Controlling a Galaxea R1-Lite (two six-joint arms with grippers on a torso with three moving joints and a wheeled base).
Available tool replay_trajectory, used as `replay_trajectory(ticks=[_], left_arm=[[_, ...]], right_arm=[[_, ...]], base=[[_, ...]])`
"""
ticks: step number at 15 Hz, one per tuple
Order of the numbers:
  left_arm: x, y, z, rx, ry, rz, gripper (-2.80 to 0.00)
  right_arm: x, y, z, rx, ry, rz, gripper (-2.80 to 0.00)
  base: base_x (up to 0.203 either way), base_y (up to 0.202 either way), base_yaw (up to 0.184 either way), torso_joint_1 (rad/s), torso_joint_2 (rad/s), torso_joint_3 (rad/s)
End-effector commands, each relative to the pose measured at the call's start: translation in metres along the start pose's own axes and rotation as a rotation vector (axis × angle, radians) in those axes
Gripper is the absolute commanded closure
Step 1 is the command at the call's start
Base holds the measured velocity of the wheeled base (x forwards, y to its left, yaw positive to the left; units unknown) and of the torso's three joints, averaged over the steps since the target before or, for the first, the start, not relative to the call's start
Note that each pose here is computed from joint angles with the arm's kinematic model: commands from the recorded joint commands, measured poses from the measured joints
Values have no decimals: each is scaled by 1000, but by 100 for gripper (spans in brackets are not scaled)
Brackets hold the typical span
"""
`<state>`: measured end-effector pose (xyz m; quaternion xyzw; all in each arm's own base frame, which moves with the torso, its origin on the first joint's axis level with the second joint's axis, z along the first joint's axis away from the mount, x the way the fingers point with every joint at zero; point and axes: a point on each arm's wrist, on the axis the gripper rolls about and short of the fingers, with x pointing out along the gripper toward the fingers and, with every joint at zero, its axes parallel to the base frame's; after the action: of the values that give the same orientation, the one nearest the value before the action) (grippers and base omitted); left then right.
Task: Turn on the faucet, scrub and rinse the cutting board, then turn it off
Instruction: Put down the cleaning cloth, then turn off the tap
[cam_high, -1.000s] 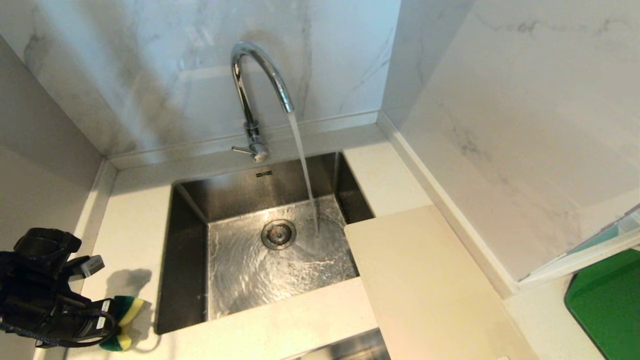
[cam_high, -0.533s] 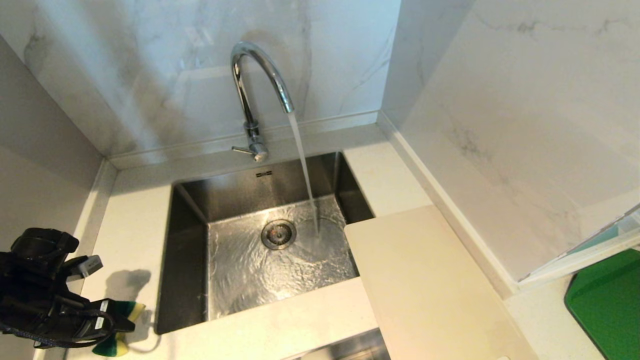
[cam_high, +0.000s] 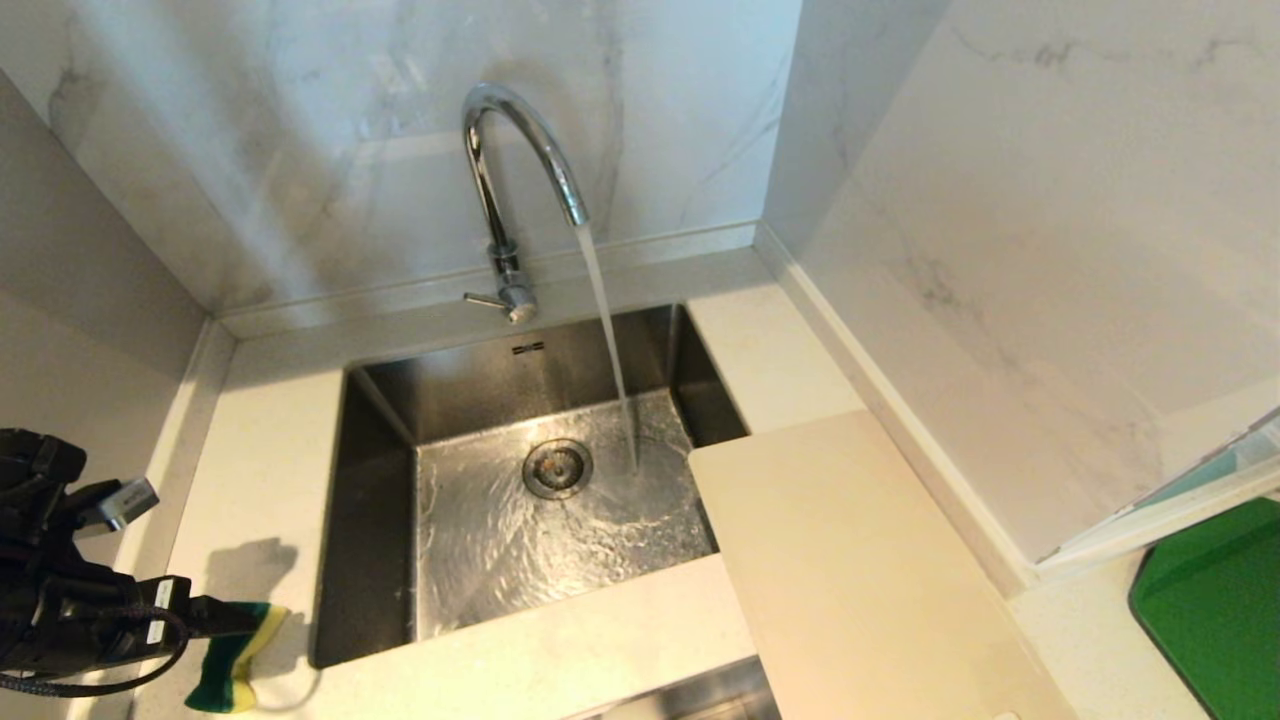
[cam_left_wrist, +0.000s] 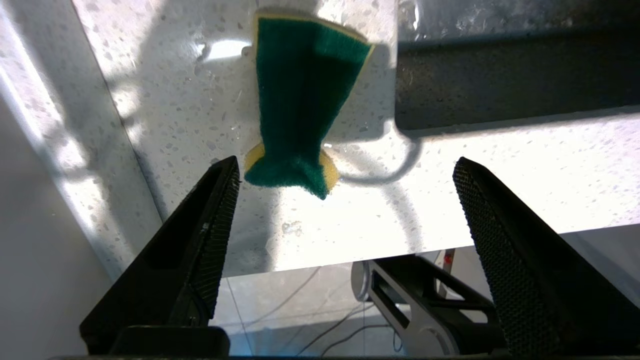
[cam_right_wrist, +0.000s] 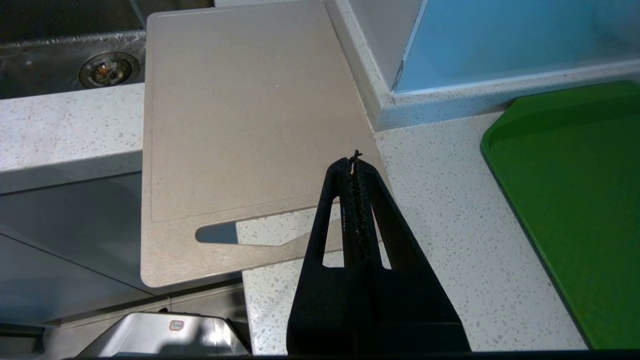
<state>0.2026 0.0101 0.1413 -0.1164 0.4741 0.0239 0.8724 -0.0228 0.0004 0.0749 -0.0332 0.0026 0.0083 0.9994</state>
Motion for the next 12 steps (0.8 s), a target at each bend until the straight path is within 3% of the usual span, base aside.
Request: replay_trajectory(ticks=[1,3,4,7,12], left_arm=[[-8,0,-1,0,-31,-7,-280],[-10,-2,1,6,-42,-12,-280],[-13,-2,2,12,-56,-15,0],[-21,-12,10,43,-94,-40,0],[-49,-51,32,116,-92,-130,0]], right_arm=[[0,0,0,0,2,0,0],[0,0,0,0,2,0,0],[0,0,0,0,2,2,0],[0,0,0,-1,2,0,0],[0,0,0,-4,2,2,0]], base=[[0,0,0,0,0,0],[0,0,0,0,0,0],[0,0,0,0,0,0],[0,0,0,0,0,0],[0,0,0,0,0,0]])
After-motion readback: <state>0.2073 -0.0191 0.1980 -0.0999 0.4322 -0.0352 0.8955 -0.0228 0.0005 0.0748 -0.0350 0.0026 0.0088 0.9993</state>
